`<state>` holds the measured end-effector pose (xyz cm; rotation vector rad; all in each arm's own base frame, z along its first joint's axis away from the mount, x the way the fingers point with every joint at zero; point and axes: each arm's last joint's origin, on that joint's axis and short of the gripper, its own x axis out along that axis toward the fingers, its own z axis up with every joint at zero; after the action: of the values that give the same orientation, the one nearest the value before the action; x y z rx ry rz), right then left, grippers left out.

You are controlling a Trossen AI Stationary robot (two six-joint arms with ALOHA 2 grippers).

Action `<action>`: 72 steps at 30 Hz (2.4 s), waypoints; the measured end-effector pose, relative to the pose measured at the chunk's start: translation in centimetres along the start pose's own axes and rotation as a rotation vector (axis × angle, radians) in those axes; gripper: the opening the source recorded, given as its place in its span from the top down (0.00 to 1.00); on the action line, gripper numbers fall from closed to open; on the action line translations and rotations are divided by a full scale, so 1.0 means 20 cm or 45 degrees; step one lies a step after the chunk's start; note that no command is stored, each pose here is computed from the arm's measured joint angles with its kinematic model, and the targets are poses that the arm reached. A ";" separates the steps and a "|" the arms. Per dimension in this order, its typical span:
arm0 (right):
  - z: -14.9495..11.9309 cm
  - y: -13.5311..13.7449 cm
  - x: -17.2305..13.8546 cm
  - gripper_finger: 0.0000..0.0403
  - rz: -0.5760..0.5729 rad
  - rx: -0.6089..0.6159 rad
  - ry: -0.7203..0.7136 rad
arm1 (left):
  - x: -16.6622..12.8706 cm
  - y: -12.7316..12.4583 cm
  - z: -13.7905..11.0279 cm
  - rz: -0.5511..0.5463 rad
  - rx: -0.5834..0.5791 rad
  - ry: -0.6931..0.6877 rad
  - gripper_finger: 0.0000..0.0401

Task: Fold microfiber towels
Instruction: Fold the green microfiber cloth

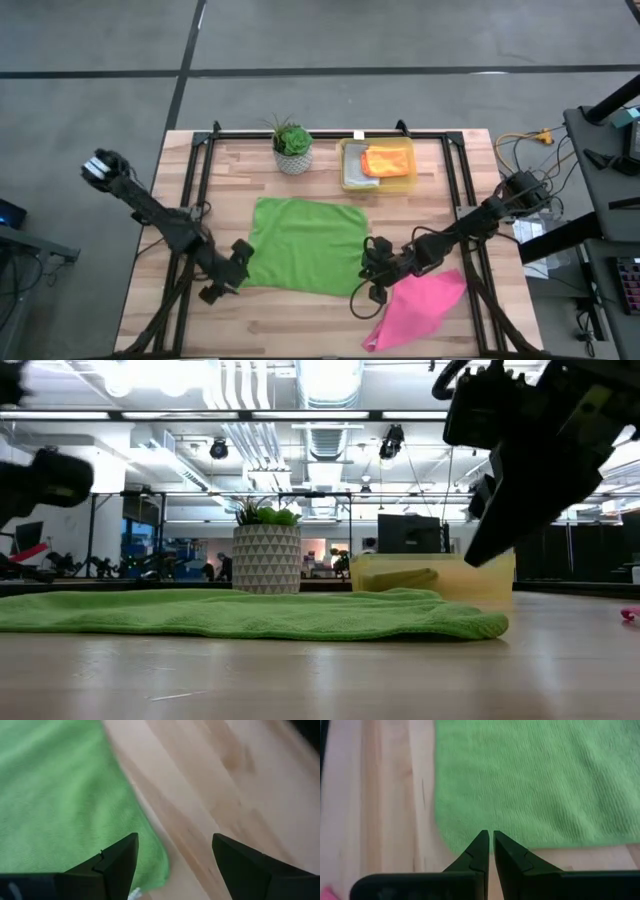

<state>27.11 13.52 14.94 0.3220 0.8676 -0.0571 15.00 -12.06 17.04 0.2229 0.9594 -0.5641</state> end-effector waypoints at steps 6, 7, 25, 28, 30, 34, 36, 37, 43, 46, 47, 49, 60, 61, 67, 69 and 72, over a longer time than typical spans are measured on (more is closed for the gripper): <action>-0.01 -0.01 0.00 0.94 -0.004 -0.004 0.007 | 0.17 -0.07 -0.06 0.112 0.107 0.364 0.40; -0.01 0.00 0.00 0.94 -0.003 -0.004 0.006 | 0.20 -0.07 -0.07 0.118 0.098 0.413 0.40; 0.01 0.10 0.00 0.86 0.236 -0.399 -0.129 | 0.29 -0.05 0.01 0.092 0.059 0.495 0.97; 0.01 0.10 0.00 0.78 0.242 -0.504 -0.122 | 0.28 -0.05 0.01 0.098 0.034 0.484 0.96; 0.01 0.08 0.00 0.72 0.222 -0.547 -0.105 | 0.28 -0.05 0.01 0.110 -0.009 0.479 0.96; 0.01 0.09 0.02 0.60 0.220 -0.677 -0.122 | 0.28 -0.05 0.01 0.117 -0.036 0.474 0.96; -0.01 0.10 0.06 0.55 0.225 -0.787 -0.085 | 0.28 -0.05 0.01 0.118 -0.035 0.471 0.96; -0.02 0.10 0.09 0.54 0.237 -0.835 -0.067 | 0.28 -0.05 0.01 0.118 -0.035 0.469 0.96; -0.06 0.11 0.24 0.55 0.142 -0.960 0.110 | 0.28 -0.05 0.02 0.126 -0.045 0.461 0.96; -0.05 0.13 0.28 0.61 0.050 -0.983 0.182 | 0.28 -0.05 0.01 0.131 -0.069 0.459 0.96; -0.04 0.13 0.28 0.65 0.020 -0.992 0.204 | 0.28 -0.05 0.01 0.131 -0.071 0.459 0.96; -0.03 0.15 0.28 0.75 -0.003 -0.999 0.227 | 0.27 -0.05 0.02 0.130 -0.077 0.449 0.98; 0.04 0.19 0.11 0.98 0.169 -0.842 0.275 | 0.09 -0.11 0.12 -0.098 -0.133 0.140 1.00; 0.04 0.20 0.09 0.98 0.234 -0.816 0.306 | 0.09 -0.12 0.13 -0.172 -0.134 0.106 1.00; 0.08 0.24 -0.01 0.98 0.489 -0.667 0.329 | 0.02 -0.13 0.18 -0.270 -0.192 -0.029 1.00; 0.08 0.23 -0.04 0.98 0.498 -0.652 0.325 | 0.00 -0.12 0.18 -0.194 -0.196 -0.058 1.00; 0.10 0.19 -0.06 0.98 0.474 -0.593 0.317 | -0.04 -0.09 0.15 -0.036 -0.208 -0.053 1.00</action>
<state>28.49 16.37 18.09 0.0473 1.0246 0.5337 15.79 -14.61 19.52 0.0510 0.9641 -0.5116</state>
